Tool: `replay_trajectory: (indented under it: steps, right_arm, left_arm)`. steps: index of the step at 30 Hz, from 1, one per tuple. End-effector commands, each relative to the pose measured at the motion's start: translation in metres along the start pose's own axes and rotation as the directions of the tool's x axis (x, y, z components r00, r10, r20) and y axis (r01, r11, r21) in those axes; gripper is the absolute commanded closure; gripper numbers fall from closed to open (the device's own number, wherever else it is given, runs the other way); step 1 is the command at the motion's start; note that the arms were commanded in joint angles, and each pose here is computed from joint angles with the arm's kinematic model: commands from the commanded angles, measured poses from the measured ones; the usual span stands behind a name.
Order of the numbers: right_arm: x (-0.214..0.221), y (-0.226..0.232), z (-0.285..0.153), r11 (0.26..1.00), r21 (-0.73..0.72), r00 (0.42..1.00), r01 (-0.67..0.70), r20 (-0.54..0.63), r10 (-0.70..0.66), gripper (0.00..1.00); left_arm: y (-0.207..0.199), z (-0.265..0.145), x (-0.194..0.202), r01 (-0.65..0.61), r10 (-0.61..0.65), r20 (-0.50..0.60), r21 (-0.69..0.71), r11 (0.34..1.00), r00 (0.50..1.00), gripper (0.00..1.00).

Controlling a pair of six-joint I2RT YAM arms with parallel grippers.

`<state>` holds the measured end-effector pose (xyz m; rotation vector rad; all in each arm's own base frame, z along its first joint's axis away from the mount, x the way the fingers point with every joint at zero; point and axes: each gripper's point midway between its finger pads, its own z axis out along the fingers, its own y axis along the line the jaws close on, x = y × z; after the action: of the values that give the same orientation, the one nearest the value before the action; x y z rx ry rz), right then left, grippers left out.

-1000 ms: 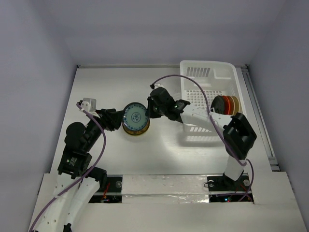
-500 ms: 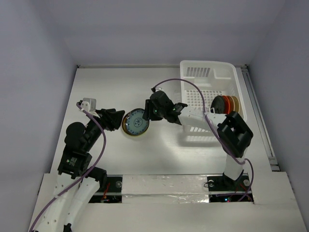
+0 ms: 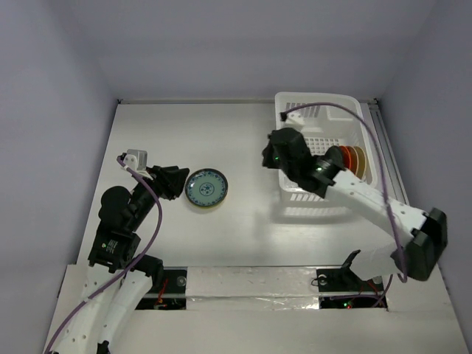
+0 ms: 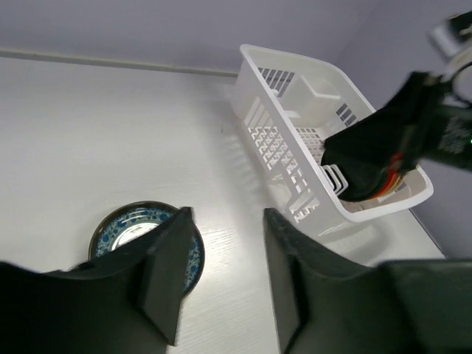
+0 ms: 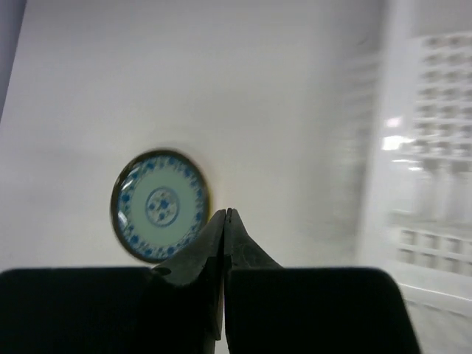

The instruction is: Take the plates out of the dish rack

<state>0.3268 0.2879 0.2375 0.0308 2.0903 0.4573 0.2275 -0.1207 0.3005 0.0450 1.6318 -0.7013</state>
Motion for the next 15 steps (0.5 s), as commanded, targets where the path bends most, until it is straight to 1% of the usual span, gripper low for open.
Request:
replay_trajectory:
  steps: [1, 2, 4, 5, 7, 9, 10, 11, 12, 13, 15]
  right_arm:
    - [-0.038, -0.103, -0.033, 0.937, 0.348, 0.992, 0.0, 0.12, -0.044, 0.99]
    - [-0.043, -0.123, -0.047, 0.926, 0.376, 0.989, -0.024, 0.145, -0.033, 0.99]
    - [-0.049, -0.156, -0.06, 0.897, 0.439, 0.986, -0.039, 0.161, -0.036, 0.92]
    - [-0.052, -0.183, -0.07, 0.871, 0.486, 0.983, -0.072, 0.18, -0.02, 0.86]
    - [-0.049, -0.206, -0.078, 0.848, 0.529, 0.988, -0.046, 0.15, -0.04, 0.71]
    - [-0.047, -0.229, -0.083, 0.81, 0.585, 0.991, -0.041, 0.125, -0.04, 0.58]
    - [-0.043, -0.239, -0.085, 0.79, 0.613, 0.994, -0.016, 0.096, -0.054, 0.57]
    - [-0.043, -0.246, -0.086, 0.775, 0.632, 0.995, -0.007, 0.083, -0.058, 0.57]
    - [-0.043, -0.26, -0.089, 0.747, 0.665, 0.996, -0.012, 0.076, -0.051, 0.59]
    - [-0.042, -0.265, -0.088, 0.741, 0.671, 0.997, 0.005, 0.053, -0.055, 0.62]
    - [-0.044, -0.267, -0.084, 0.761, 0.648, 0.998, 0.003, 0.043, -0.04, 0.69]
  left_arm:
    - [-0.014, -0.004, -0.026, -0.022, 0.019, 0.071, 0.041, 0.999, 0.997, 0.62]
    - [-0.014, -0.004, -0.026, -0.023, 0.019, 0.073, 0.041, 0.999, 0.997, 0.75]
    - [-0.014, -0.004, -0.026, -0.023, 0.02, 0.072, 0.043, 0.999, 0.997, 0.86]
    - [-0.014, -0.004, -0.026, -0.023, 0.02, 0.074, 0.043, 0.999, 0.997, 0.92]
    - [-0.014, -0.005, -0.026, -0.021, 0.018, 0.074, 0.043, 0.999, 0.997, 0.93]
    - [-0.014, -0.005, -0.026, -0.022, 0.018, 0.074, 0.044, 0.999, 0.997, 0.93]
    - [-0.015, -0.005, -0.026, -0.022, 0.018, 0.073, 0.046, 0.999, 0.997, 0.91]
    - [-0.015, -0.005, -0.027, -0.023, 0.02, 0.075, 0.045, 0.999, 0.997, 0.88]
    - [-0.015, -0.005, -0.027, -0.022, 0.018, 0.074, 0.044, 0.999, 0.997, 0.86]
    - [-0.014, -0.005, -0.027, -0.022, 0.018, 0.076, 0.043, 0.999, 0.997, 0.85]
    - [-0.015, -0.005, -0.027, -0.022, 0.018, 0.075, 0.045, 0.999, 0.997, 0.83]
